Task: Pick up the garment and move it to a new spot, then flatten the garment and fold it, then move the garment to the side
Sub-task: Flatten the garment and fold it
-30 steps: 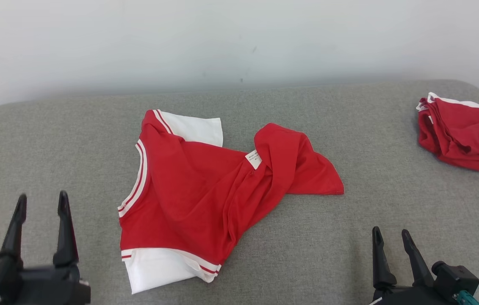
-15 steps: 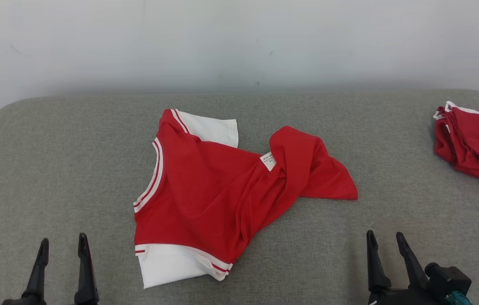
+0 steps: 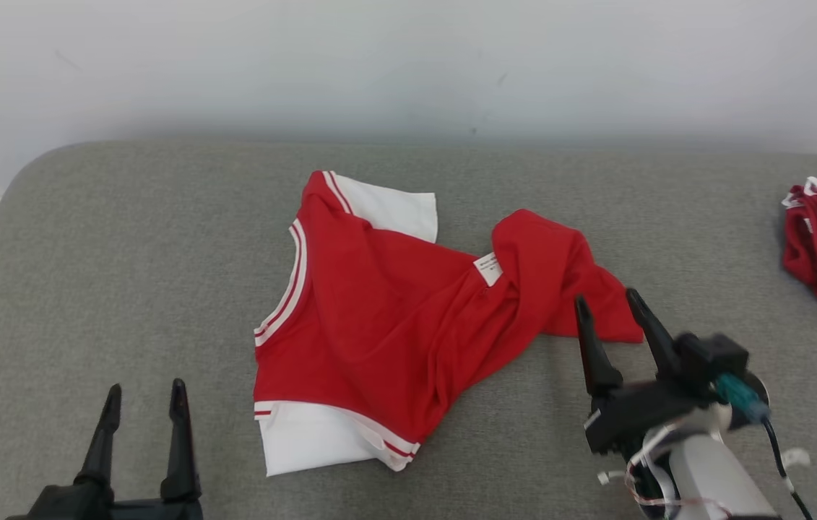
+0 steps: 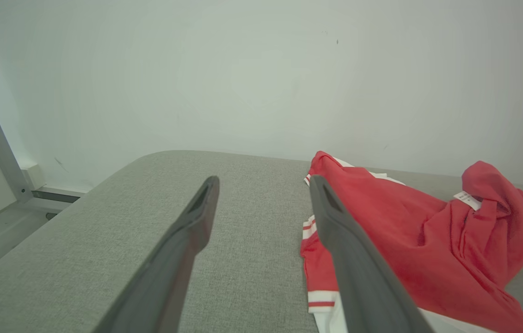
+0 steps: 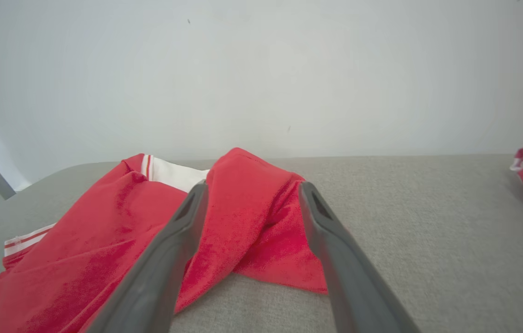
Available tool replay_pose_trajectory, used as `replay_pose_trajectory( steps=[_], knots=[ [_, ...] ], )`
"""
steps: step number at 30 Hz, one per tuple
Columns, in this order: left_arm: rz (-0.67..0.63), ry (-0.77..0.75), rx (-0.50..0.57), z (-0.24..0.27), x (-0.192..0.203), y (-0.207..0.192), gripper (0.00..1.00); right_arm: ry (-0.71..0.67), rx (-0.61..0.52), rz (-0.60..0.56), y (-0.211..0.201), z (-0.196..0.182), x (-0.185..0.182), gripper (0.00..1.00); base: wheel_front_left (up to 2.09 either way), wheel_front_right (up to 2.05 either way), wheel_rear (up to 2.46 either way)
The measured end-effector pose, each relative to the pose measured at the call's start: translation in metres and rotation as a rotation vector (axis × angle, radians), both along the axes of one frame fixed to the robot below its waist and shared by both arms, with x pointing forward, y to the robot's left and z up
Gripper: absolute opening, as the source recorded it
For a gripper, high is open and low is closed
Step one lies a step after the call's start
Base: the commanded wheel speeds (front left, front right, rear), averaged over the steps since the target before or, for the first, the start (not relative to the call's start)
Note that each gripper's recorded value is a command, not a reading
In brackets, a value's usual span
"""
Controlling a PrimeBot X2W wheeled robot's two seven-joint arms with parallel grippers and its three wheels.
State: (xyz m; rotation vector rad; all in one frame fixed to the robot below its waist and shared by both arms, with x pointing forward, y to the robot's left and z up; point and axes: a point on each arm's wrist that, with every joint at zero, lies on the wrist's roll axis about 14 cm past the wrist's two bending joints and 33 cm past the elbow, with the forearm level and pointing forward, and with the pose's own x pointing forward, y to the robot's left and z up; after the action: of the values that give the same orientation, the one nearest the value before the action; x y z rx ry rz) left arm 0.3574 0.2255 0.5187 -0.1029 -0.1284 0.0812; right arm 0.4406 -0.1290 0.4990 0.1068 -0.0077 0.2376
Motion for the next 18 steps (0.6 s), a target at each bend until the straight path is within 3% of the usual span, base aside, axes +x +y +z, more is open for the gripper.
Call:
replay_pose_trajectory(
  steps=[7, 18],
  knots=[
    [0.001, 0.009, -0.015, -0.003, 0.002, -0.002, 1.0, 0.016, -0.087, 0.105, 0.033, 0.008, 0.045, 1.0, 0.0, 0.0, 0.0],
    [0.049, 0.045, -0.059, -0.015, 0.002, 0.013, 1.0, 0.165, -0.256, 0.192, 0.056, -0.037, 0.093, 1.0, 0.0, 0.0, 0.0]
  ],
)
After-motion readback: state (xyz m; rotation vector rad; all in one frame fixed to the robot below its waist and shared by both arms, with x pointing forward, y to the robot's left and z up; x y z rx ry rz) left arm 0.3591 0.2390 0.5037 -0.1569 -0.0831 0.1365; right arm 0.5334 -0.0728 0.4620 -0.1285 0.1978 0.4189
